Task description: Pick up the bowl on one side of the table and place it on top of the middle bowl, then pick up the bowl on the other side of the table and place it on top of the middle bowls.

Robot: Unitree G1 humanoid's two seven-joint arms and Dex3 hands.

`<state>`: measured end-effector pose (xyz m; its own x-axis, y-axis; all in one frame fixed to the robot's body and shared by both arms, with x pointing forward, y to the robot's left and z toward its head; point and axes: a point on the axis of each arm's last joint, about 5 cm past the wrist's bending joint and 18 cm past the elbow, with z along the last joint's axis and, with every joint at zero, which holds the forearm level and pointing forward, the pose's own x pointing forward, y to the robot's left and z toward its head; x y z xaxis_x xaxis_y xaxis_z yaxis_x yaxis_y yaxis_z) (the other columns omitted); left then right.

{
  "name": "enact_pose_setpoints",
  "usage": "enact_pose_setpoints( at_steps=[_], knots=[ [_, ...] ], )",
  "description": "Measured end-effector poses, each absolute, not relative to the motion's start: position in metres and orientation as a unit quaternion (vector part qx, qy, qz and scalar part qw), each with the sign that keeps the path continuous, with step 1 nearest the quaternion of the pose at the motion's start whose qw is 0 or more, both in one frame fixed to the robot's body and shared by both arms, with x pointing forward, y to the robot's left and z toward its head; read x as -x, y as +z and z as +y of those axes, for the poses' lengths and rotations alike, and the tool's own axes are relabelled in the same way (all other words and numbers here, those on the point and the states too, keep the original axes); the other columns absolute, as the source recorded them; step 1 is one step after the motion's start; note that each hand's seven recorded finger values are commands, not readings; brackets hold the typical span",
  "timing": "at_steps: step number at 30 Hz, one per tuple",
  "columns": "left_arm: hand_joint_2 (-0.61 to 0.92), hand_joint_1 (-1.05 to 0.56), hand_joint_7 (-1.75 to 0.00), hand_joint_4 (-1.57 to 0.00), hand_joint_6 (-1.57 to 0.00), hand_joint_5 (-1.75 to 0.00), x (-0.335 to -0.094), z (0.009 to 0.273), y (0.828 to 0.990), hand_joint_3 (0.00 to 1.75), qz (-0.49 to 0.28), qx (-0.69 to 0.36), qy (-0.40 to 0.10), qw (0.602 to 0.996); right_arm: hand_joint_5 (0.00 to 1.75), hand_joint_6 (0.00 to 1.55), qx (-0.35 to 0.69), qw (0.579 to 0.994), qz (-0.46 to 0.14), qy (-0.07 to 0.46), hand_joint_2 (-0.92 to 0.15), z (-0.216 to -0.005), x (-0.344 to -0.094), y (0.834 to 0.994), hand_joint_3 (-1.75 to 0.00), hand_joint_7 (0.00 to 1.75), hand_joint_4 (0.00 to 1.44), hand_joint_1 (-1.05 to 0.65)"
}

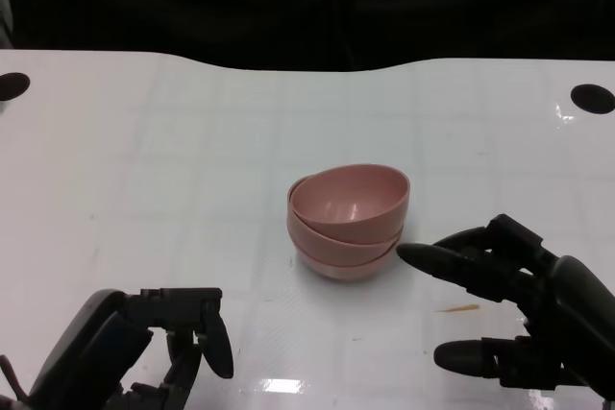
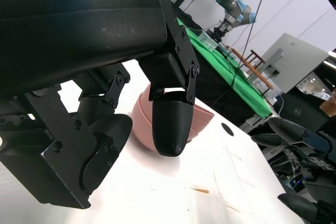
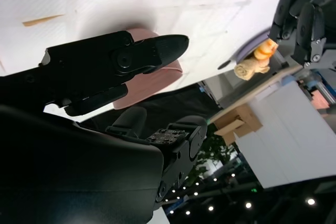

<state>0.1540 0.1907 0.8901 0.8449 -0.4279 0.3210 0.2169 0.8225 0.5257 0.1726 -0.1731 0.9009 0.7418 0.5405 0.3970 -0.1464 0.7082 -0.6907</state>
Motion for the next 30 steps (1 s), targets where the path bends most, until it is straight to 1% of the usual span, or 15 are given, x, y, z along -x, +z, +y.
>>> enact_pose_setpoints(
  at_steps=[3, 4, 6, 7, 8, 10, 11, 13, 14, 15, 17, 19, 22, 25, 30],
  knots=[
    [0.14, 0.14, -1.41, -0.91, -0.91, -1.68, -0.154, 0.191, 0.889, 1.66, -0.216, -0.242, -0.173, 0.930, 1.07, 0.66, 0.322, 0.879, -0.299, 0.187, -0.92, -0.172, -0.173, 0.900, -0.04, 0.41, 0.41, -0.23],
    [0.15, 0.14, -1.41, -0.91, -0.91, -1.68, -0.154, 0.191, 0.889, 1.66, -0.216, -0.242, -0.173, 0.930, 1.07, 0.75, 0.322, 0.880, -0.299, 0.182, -0.91, -0.173, -0.173, 0.900, -0.04, 0.46, 0.54, -0.16],
    [0.15, 0.14, -1.41, -0.91, -0.91, -1.67, -0.154, 0.191, 0.889, 1.66, -0.216, -0.242, -0.174, 0.930, 1.05, 0.81, 0.323, 0.882, -0.297, 0.170, -0.90, -0.175, -0.173, 0.899, -0.04, 0.49, 0.65, -0.10],
    [0.15, 0.14, -1.41, -0.91, -0.91, -1.68, -0.154, 0.191, 0.889, 1.66, -0.215, -0.243, -0.174, 0.930, 1.07, 0.91, 0.322, 0.885, -0.294, 0.165, -0.88, -0.175, -0.174, 0.898, -0.04, 0.54, 0.78, 0.01],
    [0.15, 0.13, -1.41, -0.91, -0.91, -1.68, -0.154, 0.191, 0.889, 1.66, -0.215, -0.243, -0.174, 0.930, 1.07, 0.96, 0.319, 0.888, -0.290, 0.160, -0.83, -0.175, -0.174, 0.896, -0.13, 0.57, 0.86, 0.07],
    [0.15, 0.13, -1.41, -0.91, -0.91, -1.68, -0.154, 0.192, 0.889, 1.66, -0.214, -0.244, -0.174, 0.930, 1.10, 1.03, 0.313, 0.893, -0.283, 0.157, -0.38, -0.174, -0.174, 0.892, -0.96, 0.63, 0.95, 0.15],
    [0.15, 0.12, -1.41, -0.91, -0.91, -1.68, -0.154, 0.192, 0.889, 1.66, -0.213, -0.245, -0.174, 0.930, 1.11, 1.05, 0.311, 0.894, -0.281, 0.157, -0.29, -0.174, -0.174, 0.890, -1.13, 0.65, 0.98, 0.17],
    [0.16, 0.12, -1.41, -0.91, -0.90, -1.68, -0.154, 0.193, 0.888, 1.65, -0.212, -0.247, -0.175, 0.929, 1.15, 1.10, 0.309, 0.895, -0.280, 0.157, -0.19, -0.174, -0.174, 0.888, -1.29, 0.68, 1.02, 0.21],
    [0.16, 0.12, -1.42, -0.91, -0.90, -1.68, -0.154, 0.193, 0.888, 1.65, -0.211, -0.248, -0.175, 0.929, 1.16, 1.11, 0.308, 0.895, -0.281, 0.157, -0.17, -0.175, -0.174, 0.888, -1.33, 0.69, 1.03, 0.21],
    [0.17, 0.12, -1.42, -0.91, -0.90, -1.68, -0.154, 0.193, 0.888, 1.65, -0.211, -0.248, -0.175, 0.929, 1.23, 1.12, 0.307, 0.895, -0.282, 0.158, -0.13, -0.175, -0.175, 0.887, -1.41, 0.72, 1.04, 0.24],
    [0.17, 0.12, -1.42, -0.90, -0.90, -1.68, -0.154, 0.193, 0.888, 1.64, -0.210, -0.248, -0.174, 0.930, 1.47, 1.12, 0.303, 0.897, -0.279, 0.159, -0.07, -0.175, -0.175, 0.885, -1.59, 0.90, 1.03, 0.29],
    [0.18, 0.12, -1.42, -0.90, -0.90, -1.68, -0.153, 0.193, 0.888, 1.63, -0.209, -0.247, -0.174, 0.930, 1.63, 1.07, 0.302, 0.899, -0.274, 0.162, -0.04, -0.176, -0.176, 0.883, -1.68, 1.15, 1.05, 0.31],
    [0.18, 0.11, -1.42, -0.90, -0.90, -1.68, -0.153, 0.194, 0.887, 1.63, -0.208, -0.248, -0.174, 0.930, 1.71, 1.02, 0.303, 0.898, -0.270, 0.168, -0.01, -0.176, -0.177, 0.881, -1.71, 1.37, 1.06, 0.30],
    [0.18, 0.11, -1.42, -0.90, -0.89, -1.68, -0.153, 0.194, 0.886, 1.63, -0.204, -0.247, -0.174, 0.931, 1.74, 0.96, 0.301, 0.899, -0.267, 0.174, -0.01, -0.177, -0.177, 0.881, -1.71, 1.44, 1.03, 0.28],
    [0.18, 0.11, -1.42, -0.89, -0.89, -1.68, -0.153, 0.194, 0.886, 1.63, -0.203, -0.247, -0.174, 0.931, 1.74, 0.93, 0.298, 0.900, -0.263, 0.179, 0.00, -0.177, -0.177, 0.882, -1.71, 1.47, 1.02, 0.26]
  ],
)
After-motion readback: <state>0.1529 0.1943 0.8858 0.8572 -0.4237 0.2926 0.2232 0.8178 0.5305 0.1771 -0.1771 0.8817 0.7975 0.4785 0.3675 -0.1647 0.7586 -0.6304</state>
